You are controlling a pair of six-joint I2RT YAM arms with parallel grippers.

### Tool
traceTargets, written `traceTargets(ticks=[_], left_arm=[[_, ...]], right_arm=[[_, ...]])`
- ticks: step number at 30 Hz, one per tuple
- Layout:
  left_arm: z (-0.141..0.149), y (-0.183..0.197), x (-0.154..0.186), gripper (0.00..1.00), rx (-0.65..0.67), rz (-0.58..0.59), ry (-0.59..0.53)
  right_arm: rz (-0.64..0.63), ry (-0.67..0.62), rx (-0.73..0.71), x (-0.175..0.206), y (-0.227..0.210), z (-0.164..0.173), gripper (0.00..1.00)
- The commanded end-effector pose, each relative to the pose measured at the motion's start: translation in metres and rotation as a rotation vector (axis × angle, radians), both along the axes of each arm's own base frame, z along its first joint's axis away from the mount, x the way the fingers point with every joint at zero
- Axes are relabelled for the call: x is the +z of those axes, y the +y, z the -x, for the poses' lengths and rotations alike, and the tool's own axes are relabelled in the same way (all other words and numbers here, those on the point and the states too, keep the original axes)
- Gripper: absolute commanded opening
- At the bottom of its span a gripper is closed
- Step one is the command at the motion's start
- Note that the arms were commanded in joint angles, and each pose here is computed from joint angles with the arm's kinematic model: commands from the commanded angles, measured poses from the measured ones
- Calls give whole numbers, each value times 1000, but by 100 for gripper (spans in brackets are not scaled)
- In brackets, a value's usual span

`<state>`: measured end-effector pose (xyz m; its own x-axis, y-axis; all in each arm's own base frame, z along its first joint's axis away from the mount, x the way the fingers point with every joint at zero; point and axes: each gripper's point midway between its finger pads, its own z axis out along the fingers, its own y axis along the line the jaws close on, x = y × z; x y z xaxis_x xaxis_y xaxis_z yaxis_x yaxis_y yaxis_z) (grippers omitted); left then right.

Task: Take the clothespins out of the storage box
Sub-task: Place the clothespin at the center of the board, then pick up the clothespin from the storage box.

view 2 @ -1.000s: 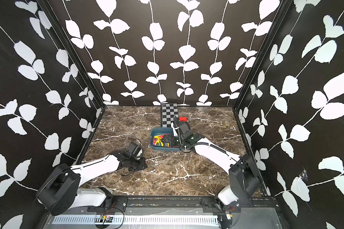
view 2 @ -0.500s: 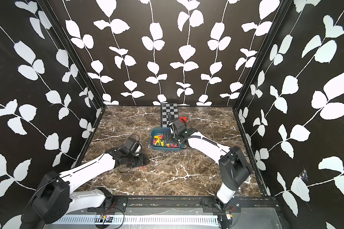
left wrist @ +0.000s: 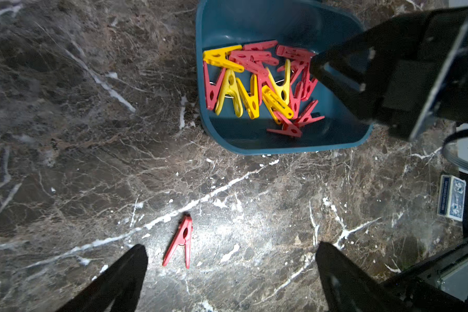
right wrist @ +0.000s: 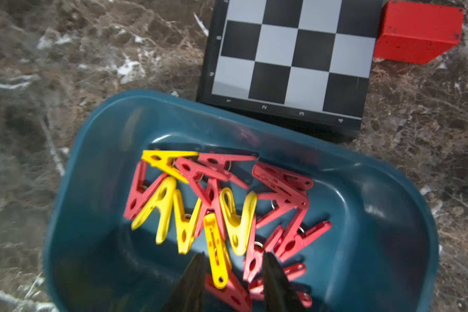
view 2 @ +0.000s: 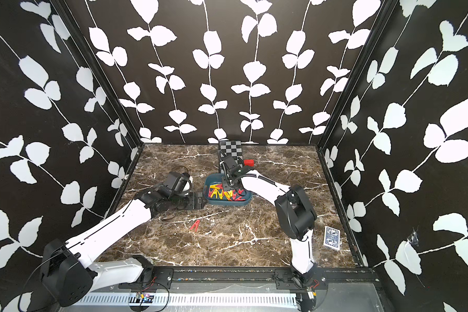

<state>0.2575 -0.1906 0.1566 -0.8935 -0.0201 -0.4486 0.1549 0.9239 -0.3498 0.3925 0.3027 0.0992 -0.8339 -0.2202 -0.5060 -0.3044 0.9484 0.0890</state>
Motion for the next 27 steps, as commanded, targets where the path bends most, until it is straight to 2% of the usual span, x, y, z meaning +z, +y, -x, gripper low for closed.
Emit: traceTargets(ticks=[1,14,20,27], left_arm=[[-7,14,6,99,14,-38,-15],[-21,26,14,99,52,4,-34],[-24,26,17,99,50,9,-34],[-27,25,19,99,48,10,-45]], right_arm=[[62,6,-3,-6,-4,-2,34],[139,44,-16,-37,0,-16,34],[171,71,-33,-46,-2,-22,28],[192,90,-41,-55,-6,-21,28]])
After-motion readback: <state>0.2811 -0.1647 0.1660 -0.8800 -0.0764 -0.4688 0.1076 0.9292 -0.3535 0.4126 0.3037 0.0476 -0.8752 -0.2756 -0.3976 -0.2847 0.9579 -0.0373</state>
